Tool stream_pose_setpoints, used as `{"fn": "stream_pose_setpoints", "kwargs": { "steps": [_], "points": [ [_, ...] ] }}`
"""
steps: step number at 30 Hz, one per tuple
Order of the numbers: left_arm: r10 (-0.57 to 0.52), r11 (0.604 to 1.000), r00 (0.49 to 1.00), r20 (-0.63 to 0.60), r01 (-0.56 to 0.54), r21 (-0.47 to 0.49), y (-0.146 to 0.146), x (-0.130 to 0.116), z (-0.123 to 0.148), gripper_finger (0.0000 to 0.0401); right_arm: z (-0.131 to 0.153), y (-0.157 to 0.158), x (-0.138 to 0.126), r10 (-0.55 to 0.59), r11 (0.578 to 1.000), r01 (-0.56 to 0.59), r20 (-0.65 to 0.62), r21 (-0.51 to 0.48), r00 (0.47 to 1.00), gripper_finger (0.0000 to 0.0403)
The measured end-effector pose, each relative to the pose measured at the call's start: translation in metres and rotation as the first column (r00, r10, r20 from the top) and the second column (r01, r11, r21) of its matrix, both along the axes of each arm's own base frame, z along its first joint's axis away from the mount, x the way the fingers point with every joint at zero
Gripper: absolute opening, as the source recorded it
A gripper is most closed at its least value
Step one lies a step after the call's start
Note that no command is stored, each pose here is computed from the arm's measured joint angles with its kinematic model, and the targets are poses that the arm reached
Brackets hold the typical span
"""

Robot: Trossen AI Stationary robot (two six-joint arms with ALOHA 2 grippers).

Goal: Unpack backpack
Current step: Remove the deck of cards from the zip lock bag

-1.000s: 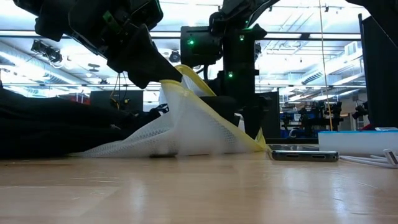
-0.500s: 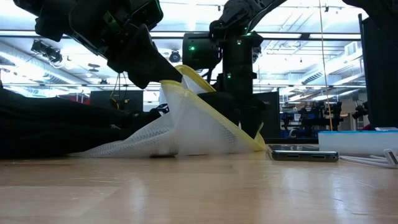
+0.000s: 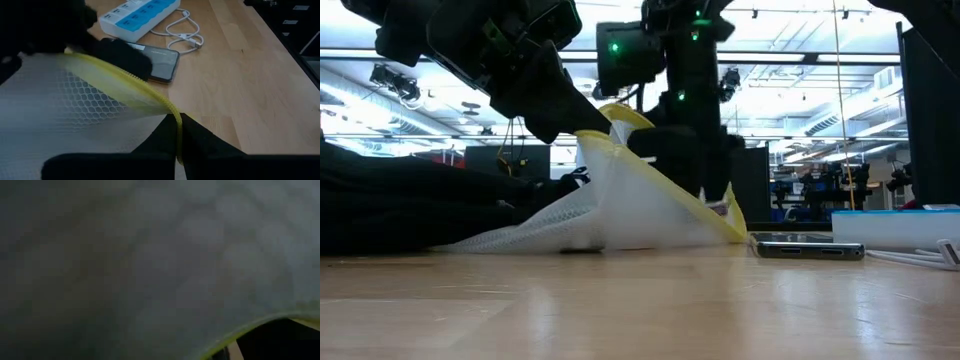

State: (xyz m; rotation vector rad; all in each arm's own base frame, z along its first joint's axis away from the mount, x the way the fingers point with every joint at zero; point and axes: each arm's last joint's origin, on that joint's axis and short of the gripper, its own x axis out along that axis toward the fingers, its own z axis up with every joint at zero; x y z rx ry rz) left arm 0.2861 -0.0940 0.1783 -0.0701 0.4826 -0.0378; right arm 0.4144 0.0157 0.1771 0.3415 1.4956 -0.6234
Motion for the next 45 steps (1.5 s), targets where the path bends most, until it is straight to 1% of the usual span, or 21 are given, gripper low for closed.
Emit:
{"fn": "stream_pose_setpoints", "kwargs": {
  "steps": [5, 10, 12, 15, 18, 21, 24, 27, 31, 36, 38, 41, 45],
  "points": [
    [0.000, 1.000, 1.000, -0.001, 0.000, 0.000, 0.000, 0.000, 0.000, 0.0000, 0.013, 0.013, -0.003, 0.026, 1.000, -0.026, -0.037, -0.013, 0.999, 0.0277],
    [0.000, 1.000, 1.000, -0.010, 0.000, 0.003, 0.000, 0.000, -0.001, 0.0000, 0.025, 0.032, -0.014, 0.061, 0.998, -0.064, -0.140, -0.019, 0.988, 0.0277],
    [0.001, 1.000, 1.000, -0.017, -0.001, 0.005, 0.000, -0.001, -0.002, 0.0000, 0.030, 0.043, -0.021, 0.104, 0.994, -0.107, -0.203, -0.003, 0.974, 0.0277],
    [0.001, 1.000, 1.000, -0.026, -0.001, 0.007, 0.000, -0.001, -0.002, 0.0000, 0.039, 0.058, -0.030, 0.147, 0.989, -0.150, -0.233, 0.005, 0.961, 0.0277],
    [0.006, 1.000, 1.000, -0.029, -0.006, 0.001, 0.000, -0.001, -0.003, 0.0000, 0.051, 0.072, -0.038, 0.165, 0.986, -0.166, -0.215, 0.014, 0.963, 0.0277],
    [0.009, 1.000, 0.999, -0.031, -0.009, -0.005, 0.001, -0.001, -0.003, 0.0000, 0.068, 0.082, -0.048, 0.166, 0.986, -0.166, -0.165, 0.016, 0.972, 0.0276],
    [0.009, 1.000, 0.999, -0.031, -0.009, -0.005, 0.001, -0.001, -0.003, 0.0000, 0.087, 0.088, -0.058, 0.147, 0.989, -0.147, -0.102, 0.006, 0.984, 0.0276],
    [0.009, 1.000, 0.999, -0.035, -0.009, -0.004, 0.001, -0.002, -0.003, 0.0000, 0.098, 0.091, -0.073, 0.108, 0.994, -0.109, -0.066, -0.012, 0.992, 0.0276],
    [0.009, 1.000, 0.999, -0.045, -0.009, 0.000, 0.001, -0.002, -0.004, 0.0000, 0.094, 0.098, -0.094, 0.062, 0.998, -0.062, 0.014, 0.004, 0.998, 0.0276],
    [0.010, 1.000, 0.999, -0.053, -0.010, 0.003, 0.001, -0.003, -0.005, 0.0000, 0.063, 0.112, -0.125, 0.008, 0.990, -0.024, 0.112, 0.140, 0.994, 0.0276],
    [0.010, 1.000, 0.999, -0.053, -0.010, 0.003, 0.001, -0.002, -0.005, 0.0000, 0.051, 0.115, -0.141, -0.041, 0.986, 0.022, 0.108, 0.167, 0.993, 0.0276],
    [0.010, 1.000, 0.999, -0.051, -0.010, 0.002, 0.001, -0.002, -0.004, 0.0000, 0.035, 0.120, -0.162, -0.093, 0.982, 0.075, 0.101, 0.172, 0.991, 0.0276],
    [0.011, 1.000, 0.999, -0.049, -0.011, 0.002, 0.001, -0.002, -0.004, 0.0000, 0.022, 0.130, -0.180, -0.087, 0.985, 0.075, 0.071, 0.157, 0.994, 0.0276]
  ]
}}
